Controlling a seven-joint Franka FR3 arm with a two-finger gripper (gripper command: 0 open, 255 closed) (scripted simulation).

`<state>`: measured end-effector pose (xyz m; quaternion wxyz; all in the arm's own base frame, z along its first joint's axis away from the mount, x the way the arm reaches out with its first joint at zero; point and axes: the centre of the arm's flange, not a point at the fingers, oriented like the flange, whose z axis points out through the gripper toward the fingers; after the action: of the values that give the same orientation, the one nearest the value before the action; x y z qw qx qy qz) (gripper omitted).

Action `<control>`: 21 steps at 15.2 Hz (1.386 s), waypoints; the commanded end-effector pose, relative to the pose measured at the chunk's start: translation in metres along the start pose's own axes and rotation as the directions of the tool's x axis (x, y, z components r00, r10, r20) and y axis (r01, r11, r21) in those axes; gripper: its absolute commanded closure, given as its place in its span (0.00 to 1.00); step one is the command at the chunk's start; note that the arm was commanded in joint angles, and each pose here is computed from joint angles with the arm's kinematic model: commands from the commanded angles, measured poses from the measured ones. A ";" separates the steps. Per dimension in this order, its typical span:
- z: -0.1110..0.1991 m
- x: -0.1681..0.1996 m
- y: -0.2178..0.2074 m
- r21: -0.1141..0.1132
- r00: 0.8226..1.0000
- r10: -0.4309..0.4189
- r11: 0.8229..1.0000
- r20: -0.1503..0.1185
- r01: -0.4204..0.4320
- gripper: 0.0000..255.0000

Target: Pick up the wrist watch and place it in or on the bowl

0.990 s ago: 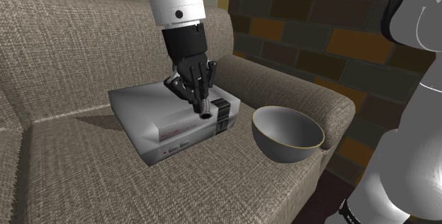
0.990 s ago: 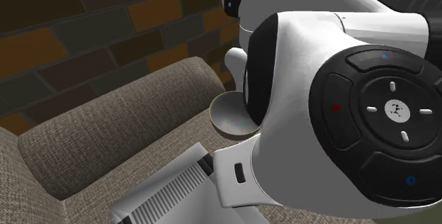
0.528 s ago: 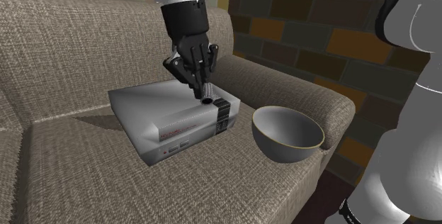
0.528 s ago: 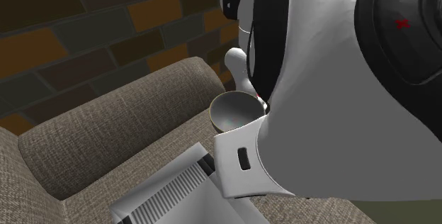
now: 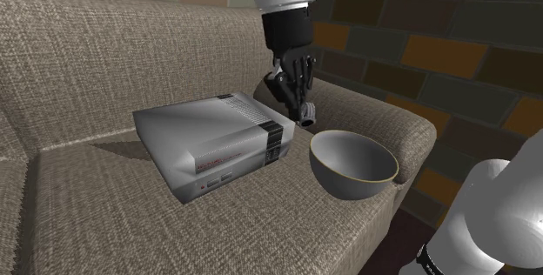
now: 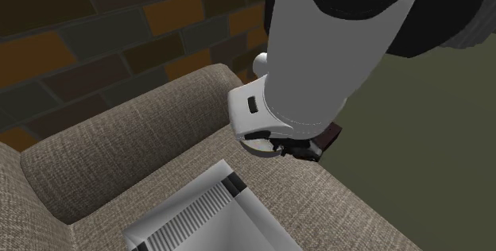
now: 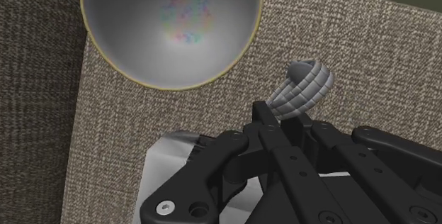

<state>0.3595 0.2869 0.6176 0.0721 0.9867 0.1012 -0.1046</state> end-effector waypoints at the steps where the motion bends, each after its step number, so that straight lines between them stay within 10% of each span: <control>1: 0.008 -0.020 0.019 0.002 1.000 -0.001 1.000 0.000 0.001 1.00; 8: 0.034 -0.086 0.087 0.002 1.000 -0.001 1.000 0.000 0.001 1.00; 21: 0.097 -0.072 0.079 0.002 1.000 -0.001 1.000 0.000 0.001 1.00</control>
<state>0.2893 0.1806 0.5530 0.0711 0.9867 0.1016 -0.1050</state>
